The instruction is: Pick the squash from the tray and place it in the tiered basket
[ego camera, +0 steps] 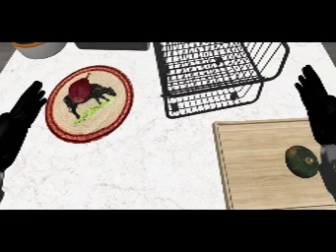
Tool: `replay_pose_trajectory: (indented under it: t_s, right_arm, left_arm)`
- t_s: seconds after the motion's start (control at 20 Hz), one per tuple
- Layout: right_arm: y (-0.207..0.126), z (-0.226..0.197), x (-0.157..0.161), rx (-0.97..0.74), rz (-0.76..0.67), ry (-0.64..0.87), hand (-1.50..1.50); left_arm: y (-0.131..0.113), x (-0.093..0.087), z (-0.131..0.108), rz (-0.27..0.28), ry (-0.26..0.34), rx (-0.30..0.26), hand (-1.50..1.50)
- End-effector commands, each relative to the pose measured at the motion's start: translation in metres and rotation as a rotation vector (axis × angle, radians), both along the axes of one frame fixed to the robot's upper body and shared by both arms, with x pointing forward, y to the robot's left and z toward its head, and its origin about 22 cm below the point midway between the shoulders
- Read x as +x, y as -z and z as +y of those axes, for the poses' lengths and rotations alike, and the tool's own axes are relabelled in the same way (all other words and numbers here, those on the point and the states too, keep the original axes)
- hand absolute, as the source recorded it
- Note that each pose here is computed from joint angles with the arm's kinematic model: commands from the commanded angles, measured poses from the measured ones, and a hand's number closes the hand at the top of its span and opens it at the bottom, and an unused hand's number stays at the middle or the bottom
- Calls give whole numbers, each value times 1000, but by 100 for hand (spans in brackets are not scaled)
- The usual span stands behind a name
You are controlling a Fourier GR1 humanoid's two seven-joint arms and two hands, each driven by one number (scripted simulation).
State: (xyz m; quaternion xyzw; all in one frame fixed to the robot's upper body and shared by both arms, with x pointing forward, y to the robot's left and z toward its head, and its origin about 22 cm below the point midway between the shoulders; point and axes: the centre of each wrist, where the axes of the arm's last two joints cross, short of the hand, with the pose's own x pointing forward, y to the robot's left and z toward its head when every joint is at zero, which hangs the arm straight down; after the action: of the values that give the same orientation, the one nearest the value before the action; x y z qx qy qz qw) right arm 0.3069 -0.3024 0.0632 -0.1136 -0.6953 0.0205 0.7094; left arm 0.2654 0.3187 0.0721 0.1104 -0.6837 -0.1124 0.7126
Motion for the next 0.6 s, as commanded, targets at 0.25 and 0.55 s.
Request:
replay_pose_trajectory:
  t_s: [0.25, 0.55]
  right_arm:
    - [2, 27, 27, 72, -102, 170, -150]
    - [54, 19, 2, 62, -220, 242, -150]
  left_arm:
    - [52, 9, -80, -40, 155, -174, 0]
    - [69, 2, -77, 16, 183, -214, 0]
